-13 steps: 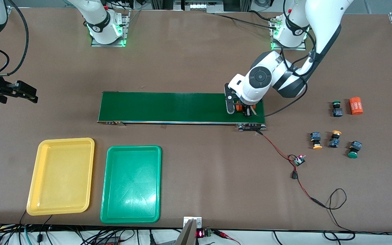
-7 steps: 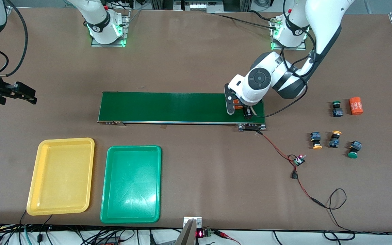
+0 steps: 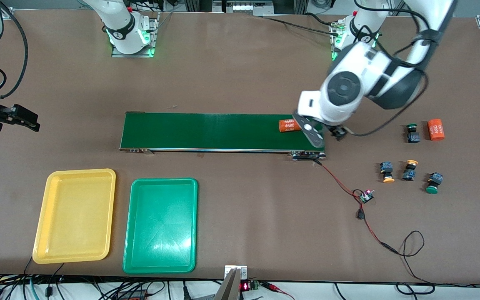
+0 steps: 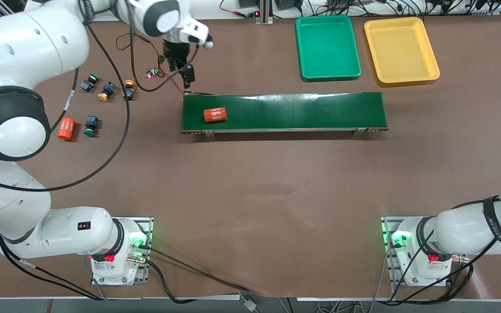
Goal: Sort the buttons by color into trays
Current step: 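Grasp the yellow-capped push button with the left gripper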
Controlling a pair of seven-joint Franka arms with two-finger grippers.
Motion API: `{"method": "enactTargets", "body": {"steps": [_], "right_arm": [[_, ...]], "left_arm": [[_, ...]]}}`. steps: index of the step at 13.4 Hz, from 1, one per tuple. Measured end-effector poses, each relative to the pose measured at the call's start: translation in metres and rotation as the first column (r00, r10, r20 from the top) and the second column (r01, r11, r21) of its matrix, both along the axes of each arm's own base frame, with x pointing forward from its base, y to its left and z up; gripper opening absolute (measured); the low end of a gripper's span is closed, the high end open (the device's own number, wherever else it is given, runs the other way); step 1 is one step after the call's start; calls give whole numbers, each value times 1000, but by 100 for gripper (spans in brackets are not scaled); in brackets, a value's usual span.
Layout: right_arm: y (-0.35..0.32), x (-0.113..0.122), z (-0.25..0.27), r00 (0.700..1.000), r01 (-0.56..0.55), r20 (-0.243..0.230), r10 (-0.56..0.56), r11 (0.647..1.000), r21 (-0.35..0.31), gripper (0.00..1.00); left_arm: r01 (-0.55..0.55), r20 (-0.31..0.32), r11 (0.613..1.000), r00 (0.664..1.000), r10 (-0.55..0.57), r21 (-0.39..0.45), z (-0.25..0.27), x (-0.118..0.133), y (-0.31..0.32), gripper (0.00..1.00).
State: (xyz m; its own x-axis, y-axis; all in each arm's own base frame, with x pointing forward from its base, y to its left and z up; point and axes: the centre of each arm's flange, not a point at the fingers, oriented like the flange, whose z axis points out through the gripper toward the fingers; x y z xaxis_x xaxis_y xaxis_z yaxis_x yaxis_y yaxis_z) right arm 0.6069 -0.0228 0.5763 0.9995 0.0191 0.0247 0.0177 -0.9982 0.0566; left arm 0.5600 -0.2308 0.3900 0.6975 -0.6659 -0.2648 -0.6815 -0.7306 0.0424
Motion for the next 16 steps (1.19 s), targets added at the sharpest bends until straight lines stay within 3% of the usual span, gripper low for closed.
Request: {"method": "enactTargets", "body": {"steps": [3,6,10,12,16], "right_arm": [[-1,-1,1,1000,6,3,-6,1000,9,100],[3,-3,8,1000,-2,14,2,1000,17,100],[8,-5,13,1000,-10,23,10,1000,18,100],[6,-5,13,1000,-6,23,6,1000,18,100],[5,-5,13,1000,-5,23,4,1000,18,100]], "left_arm": [[-335,46,941,942,333,40,0,32,70,100],[-486,49,873,873,484,41,-5,55,142,100],[-605,-15,796,796,606,33,-50,83,227,100],[-639,-18,769,769,639,21,-87,91,255,100],[-645,36,764,764,645,-13,-147,87,278,100]]}}
